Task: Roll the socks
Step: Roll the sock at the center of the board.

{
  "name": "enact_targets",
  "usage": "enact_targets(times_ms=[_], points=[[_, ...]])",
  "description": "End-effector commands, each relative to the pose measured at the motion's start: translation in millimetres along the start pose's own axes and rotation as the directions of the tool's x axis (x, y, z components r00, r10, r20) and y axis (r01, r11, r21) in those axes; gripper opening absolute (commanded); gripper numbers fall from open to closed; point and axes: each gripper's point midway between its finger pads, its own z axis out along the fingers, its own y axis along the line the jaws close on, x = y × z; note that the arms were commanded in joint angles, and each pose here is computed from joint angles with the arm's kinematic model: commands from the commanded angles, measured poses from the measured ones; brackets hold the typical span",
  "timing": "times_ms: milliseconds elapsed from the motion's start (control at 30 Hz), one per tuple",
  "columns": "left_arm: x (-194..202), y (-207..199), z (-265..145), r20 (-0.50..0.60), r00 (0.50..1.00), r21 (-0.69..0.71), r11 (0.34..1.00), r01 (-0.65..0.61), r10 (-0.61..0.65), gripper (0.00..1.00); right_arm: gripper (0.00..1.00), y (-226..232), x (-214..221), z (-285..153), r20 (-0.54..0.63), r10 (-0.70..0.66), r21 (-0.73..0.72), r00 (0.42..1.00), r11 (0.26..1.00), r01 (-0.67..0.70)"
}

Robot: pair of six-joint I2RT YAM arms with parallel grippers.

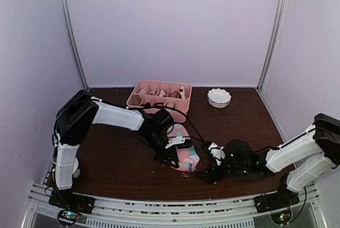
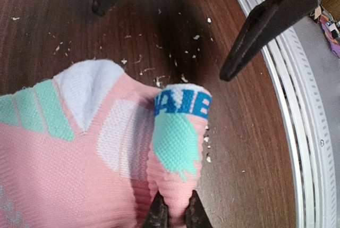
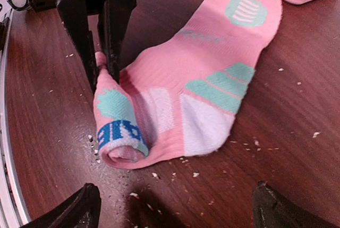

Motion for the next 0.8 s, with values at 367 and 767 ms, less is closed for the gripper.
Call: enact_targets(times_ms=[367,767], points=[[65,-24,9,-0.235,0.941,0.119,0.954,0.275,-0.242,0.00,0.99,-33,-59,-54,0.236,-0.164,0.261,0.958,0.960,0.100],[68,-19,17,-0.310,0.868,0.125,0.889,0.441,-0.387,0.00,1.00,53,-25,-5,-0.057,-0.650,0.141,0.758,0.747,0.650]])
